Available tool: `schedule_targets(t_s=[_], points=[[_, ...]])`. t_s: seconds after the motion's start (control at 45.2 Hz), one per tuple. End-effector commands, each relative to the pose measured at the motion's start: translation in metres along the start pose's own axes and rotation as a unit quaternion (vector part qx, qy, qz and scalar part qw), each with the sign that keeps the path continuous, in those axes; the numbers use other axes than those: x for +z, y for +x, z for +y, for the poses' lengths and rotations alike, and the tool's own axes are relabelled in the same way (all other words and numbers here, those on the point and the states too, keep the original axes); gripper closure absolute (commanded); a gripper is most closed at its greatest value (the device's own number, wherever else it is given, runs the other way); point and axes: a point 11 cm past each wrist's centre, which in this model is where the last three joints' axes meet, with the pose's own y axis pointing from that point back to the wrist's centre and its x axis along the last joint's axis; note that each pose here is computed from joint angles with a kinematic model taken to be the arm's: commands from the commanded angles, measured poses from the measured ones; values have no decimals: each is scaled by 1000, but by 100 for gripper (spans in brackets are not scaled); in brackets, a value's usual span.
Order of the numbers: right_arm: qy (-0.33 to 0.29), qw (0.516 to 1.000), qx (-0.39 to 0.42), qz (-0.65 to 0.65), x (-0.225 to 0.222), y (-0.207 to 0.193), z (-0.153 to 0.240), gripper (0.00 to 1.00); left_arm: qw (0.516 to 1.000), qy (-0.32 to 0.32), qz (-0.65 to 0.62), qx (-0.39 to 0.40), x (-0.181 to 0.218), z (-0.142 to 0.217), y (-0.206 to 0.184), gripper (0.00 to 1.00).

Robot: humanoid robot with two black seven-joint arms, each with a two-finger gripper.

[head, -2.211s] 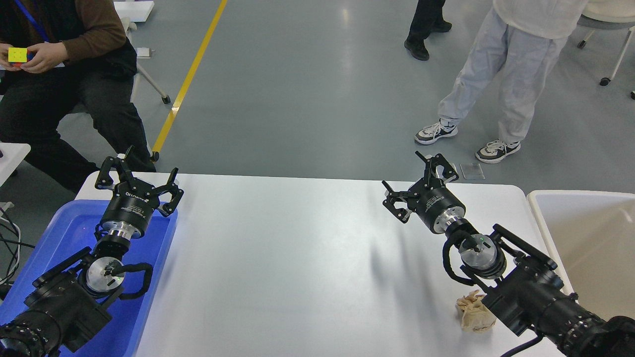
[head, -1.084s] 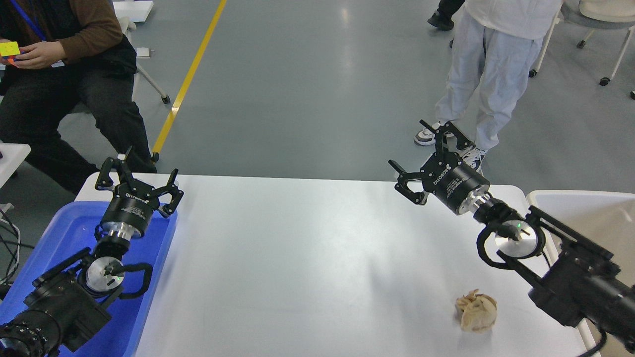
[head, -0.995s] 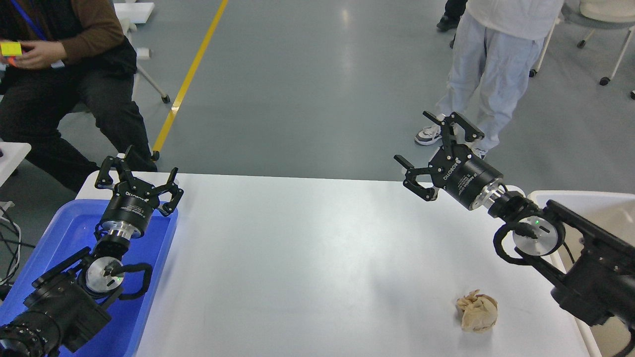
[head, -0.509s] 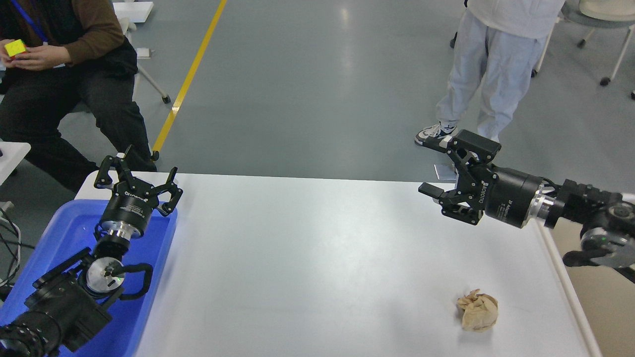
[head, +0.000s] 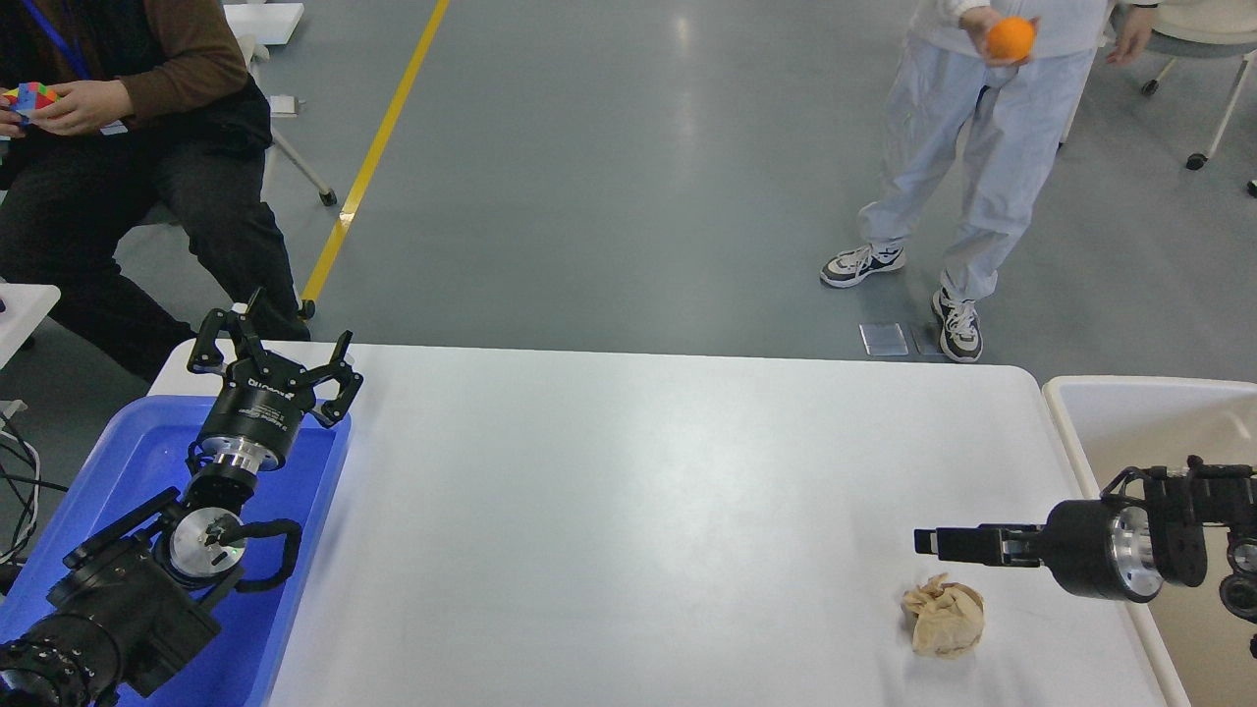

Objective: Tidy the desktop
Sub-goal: 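Swing the right gripper outward and lower it beside the crumpled paper, then close the right gripper on the crumpled tan paper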

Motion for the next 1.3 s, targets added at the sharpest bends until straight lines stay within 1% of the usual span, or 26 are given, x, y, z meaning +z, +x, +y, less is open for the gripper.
schedule_targets(t_s=[0.0,0.774,1.283], points=[[-39,996,-34,78,25,-29,-6,0,1000,-1,0,0,0,0,0,0],[-11,997,-51,60,10,-59,-43,0,1000,-1,0,0,0,0,0,0],[-11,997,-48,63,13,-62,-59,0,1000,-1,1,0,0,-1,0,0]])
